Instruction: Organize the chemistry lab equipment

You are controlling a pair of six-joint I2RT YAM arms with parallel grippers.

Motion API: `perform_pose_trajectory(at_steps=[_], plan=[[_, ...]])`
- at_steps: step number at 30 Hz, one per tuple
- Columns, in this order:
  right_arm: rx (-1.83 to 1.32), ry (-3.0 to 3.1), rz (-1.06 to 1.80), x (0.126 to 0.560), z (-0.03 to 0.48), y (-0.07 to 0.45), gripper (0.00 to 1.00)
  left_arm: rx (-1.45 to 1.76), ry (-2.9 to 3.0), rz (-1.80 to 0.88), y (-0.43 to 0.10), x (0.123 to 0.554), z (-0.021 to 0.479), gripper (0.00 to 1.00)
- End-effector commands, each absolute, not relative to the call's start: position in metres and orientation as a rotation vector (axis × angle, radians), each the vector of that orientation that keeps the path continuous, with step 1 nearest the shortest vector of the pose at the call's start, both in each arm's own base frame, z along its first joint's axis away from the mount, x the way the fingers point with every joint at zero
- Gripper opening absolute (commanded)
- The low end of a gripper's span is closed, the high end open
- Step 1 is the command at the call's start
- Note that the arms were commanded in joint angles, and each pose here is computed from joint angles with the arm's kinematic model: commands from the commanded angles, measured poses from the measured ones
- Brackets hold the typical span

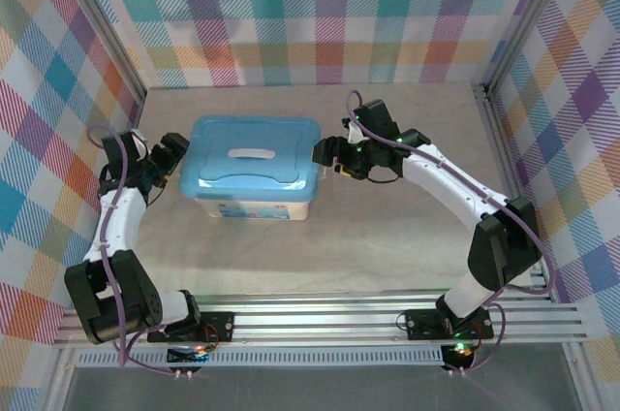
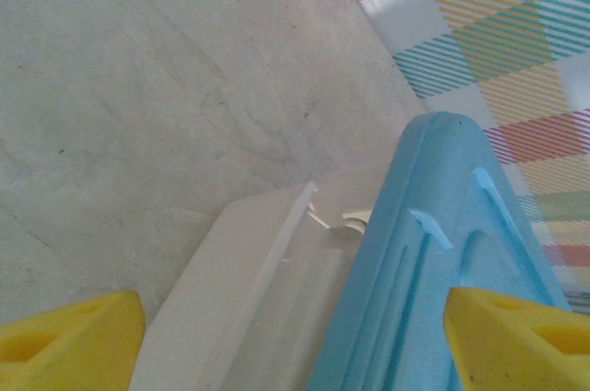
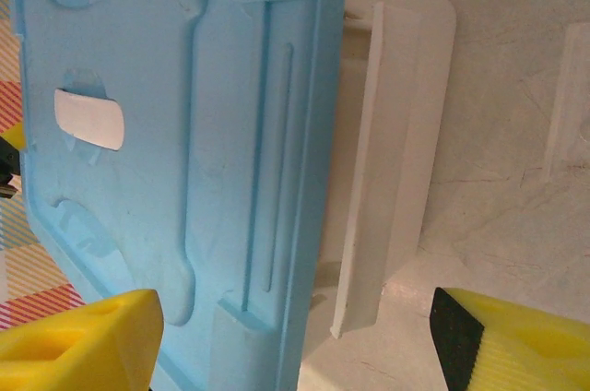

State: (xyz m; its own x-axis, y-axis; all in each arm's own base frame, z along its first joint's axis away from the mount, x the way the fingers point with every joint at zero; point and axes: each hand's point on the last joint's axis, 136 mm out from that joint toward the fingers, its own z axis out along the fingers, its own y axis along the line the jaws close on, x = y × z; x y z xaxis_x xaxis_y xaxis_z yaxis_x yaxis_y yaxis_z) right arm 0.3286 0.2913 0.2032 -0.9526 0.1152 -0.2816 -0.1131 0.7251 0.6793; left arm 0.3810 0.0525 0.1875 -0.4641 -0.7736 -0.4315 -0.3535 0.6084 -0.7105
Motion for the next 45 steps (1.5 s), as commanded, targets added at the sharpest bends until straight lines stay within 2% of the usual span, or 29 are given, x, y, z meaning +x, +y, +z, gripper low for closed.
perform_pose_trajectory(at_steps=[1,24,34,45], plan=[[-0.001,2.643,1.074,0.328,0.195,0.295,0.77,-0.852,2.033,-0.788,0.047,0.386,0.188,0.85],[0.058,2.672,1.037,0.331,0.177,0.292,0.77,-0.855,1.913,-1.055,0.028,0.389,0.182,0.87],[0.077,2.670,1.014,0.341,0.170,0.293,0.78,-0.824,1.946,-0.964,0.031,0.377,0.191,0.81],[0.064,2.626,1.134,0.349,0.180,0.310,0.78,-0.778,1.936,-0.904,0.029,0.373,0.211,0.81]])
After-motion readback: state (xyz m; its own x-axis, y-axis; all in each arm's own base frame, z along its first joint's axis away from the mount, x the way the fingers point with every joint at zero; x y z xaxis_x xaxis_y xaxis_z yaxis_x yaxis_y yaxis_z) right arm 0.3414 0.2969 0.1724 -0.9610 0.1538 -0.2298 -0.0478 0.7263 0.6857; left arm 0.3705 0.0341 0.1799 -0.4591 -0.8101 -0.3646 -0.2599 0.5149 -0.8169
